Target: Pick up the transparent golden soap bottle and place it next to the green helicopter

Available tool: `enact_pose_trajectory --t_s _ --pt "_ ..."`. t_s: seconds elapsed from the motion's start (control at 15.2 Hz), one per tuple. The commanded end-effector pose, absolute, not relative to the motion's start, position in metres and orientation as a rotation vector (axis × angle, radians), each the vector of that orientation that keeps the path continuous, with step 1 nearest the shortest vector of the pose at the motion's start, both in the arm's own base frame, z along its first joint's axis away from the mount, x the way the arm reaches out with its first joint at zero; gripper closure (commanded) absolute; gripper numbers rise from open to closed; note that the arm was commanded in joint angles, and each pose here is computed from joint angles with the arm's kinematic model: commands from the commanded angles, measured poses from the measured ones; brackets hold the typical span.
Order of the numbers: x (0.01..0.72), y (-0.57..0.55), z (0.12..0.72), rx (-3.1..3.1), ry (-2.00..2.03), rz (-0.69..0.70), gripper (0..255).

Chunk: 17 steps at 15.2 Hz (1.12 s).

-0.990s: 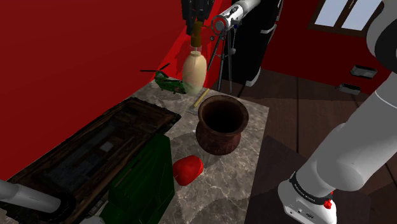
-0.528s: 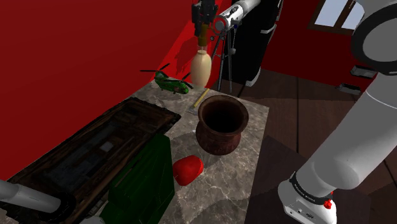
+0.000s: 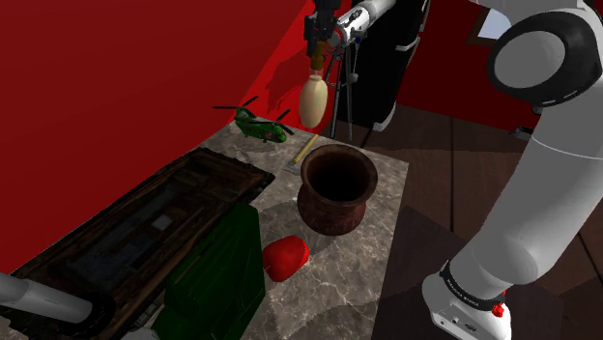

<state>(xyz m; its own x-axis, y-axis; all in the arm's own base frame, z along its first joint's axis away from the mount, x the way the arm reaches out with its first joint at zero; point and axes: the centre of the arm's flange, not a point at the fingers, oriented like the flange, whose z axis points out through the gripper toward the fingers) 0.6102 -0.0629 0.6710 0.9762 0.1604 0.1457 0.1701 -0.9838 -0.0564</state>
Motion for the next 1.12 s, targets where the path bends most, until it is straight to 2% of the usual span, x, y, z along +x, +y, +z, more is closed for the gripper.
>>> enact_pose_trajectory --t_s 0.0,0.2,1.06 --pt "0.623 -0.087 0.663 -3.055 -0.258 -0.219 255" --pt "0.637 -0.115 0.654 -3.055 -0.258 -0.219 255" --pt "0.637 -0.115 0.585 -3.055 -0.258 -0.219 255"
